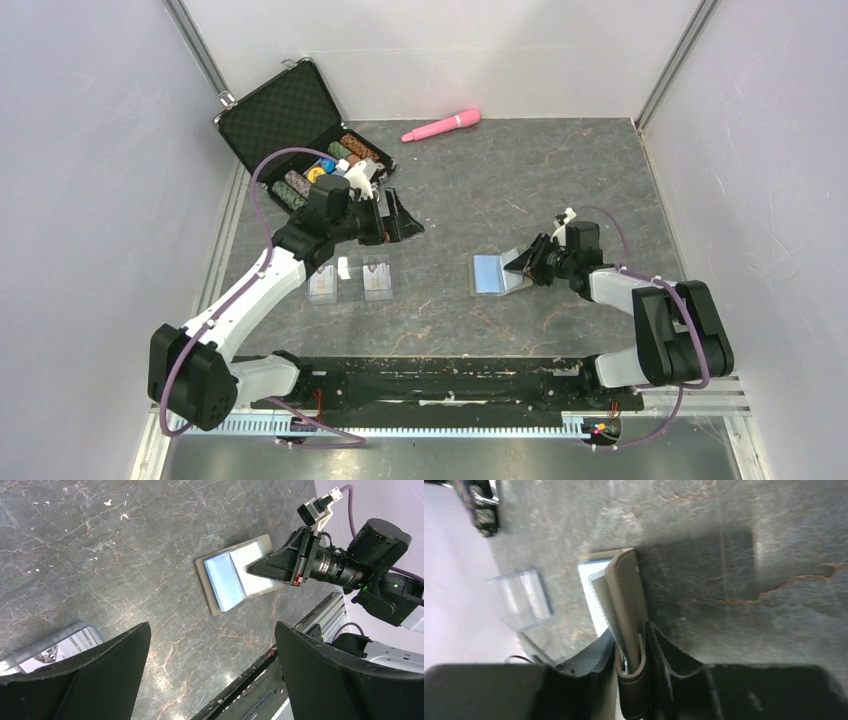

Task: Put the credit cards into the card holder
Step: Place the card holder at the center of the board.

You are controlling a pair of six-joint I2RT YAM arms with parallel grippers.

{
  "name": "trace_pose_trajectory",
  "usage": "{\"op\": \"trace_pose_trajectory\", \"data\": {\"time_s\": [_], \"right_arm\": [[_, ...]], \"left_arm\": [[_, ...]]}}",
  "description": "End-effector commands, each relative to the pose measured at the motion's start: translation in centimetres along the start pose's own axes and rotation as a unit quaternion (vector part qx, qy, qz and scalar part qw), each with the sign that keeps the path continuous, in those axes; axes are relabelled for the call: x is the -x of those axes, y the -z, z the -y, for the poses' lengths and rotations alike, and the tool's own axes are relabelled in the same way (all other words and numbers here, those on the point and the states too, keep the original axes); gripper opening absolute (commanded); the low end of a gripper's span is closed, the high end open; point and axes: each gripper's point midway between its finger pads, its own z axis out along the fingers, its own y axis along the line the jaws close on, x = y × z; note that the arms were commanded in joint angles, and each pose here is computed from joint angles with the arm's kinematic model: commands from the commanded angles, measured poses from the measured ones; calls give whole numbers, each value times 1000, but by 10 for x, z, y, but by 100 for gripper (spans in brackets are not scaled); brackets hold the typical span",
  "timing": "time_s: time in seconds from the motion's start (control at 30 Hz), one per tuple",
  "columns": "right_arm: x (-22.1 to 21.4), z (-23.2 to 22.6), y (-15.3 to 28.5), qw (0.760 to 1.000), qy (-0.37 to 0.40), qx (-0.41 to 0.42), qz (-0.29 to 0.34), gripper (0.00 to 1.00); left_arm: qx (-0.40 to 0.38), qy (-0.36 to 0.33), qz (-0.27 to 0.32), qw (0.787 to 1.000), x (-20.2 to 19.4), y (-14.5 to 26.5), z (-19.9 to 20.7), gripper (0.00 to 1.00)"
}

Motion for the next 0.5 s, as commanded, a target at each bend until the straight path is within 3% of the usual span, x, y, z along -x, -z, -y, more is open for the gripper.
{"op": "trace_pose_trajectory", "data": {"time_s": [0.0, 0.07, 0.17, 0.33, 0.47], "right_arm": [[3, 25, 0, 998, 26, -63, -9, 39], [6, 36, 4, 994, 42, -102, -17, 60], [19, 44, 14, 985, 85, -151, -10, 74], [43, 36, 35, 970, 148, -191, 4, 84], [60, 15, 51, 964, 186, -188, 14, 85]], "left_arm": [[-20, 13, 15, 1000, 6, 2, 8, 100], [-10, 14, 13, 1000, 5, 2, 4, 100], [6, 13, 9, 1000, 3, 3, -2, 100], [63, 17, -8, 998, 0, 5, -20, 100], [98, 8, -30, 995, -5, 8, -32, 100]]}}
